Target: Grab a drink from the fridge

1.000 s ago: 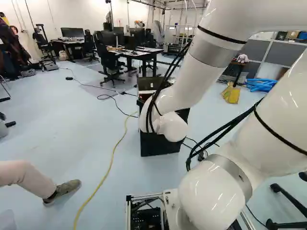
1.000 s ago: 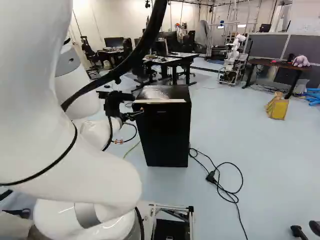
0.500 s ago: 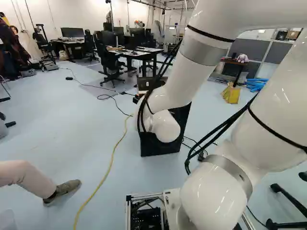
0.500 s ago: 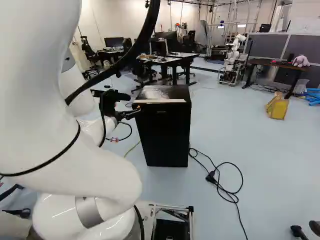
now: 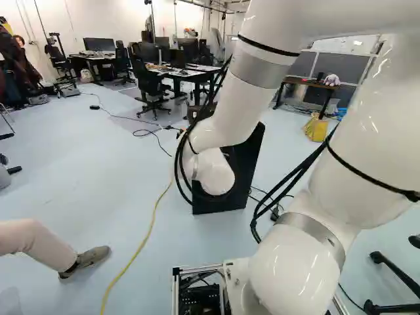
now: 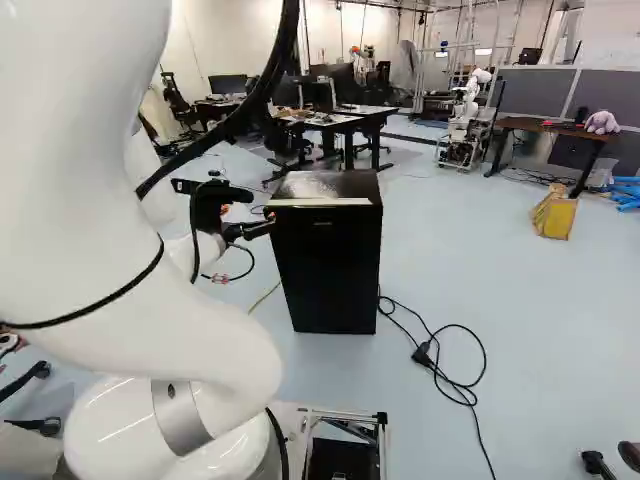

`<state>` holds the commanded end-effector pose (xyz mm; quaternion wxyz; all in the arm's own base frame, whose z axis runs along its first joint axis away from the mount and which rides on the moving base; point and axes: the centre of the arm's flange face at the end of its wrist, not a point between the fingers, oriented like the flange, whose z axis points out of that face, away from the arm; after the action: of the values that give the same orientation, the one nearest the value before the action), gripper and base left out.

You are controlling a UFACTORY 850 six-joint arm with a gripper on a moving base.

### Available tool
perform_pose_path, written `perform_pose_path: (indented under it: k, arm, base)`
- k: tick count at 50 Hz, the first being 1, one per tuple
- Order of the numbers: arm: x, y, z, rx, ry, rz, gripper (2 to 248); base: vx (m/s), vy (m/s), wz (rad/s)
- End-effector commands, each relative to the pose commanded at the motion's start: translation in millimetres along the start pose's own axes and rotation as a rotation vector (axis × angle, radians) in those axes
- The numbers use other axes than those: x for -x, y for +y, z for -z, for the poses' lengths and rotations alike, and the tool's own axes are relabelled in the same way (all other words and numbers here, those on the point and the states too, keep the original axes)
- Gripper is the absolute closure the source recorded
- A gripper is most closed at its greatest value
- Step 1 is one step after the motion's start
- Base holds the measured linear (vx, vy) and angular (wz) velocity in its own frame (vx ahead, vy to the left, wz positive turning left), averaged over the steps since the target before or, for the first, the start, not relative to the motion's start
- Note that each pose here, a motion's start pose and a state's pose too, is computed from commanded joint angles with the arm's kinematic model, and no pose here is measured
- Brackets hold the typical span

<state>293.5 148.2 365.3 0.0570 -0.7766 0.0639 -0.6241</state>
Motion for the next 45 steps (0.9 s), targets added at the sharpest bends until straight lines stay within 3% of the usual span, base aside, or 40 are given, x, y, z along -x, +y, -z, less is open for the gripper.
perform_pose_path:
  k: [19, 45]
  arm:
    - [20.5, -19.4, -14, 0.045, -0.041, 0.007, 3]
    - [47.7, -47.8, -35, 0.115, -0.037, 0.02, 3]
  base:
    - [0.0, 0.0, 0.0]
    - [0.0, 0.0, 0.0]
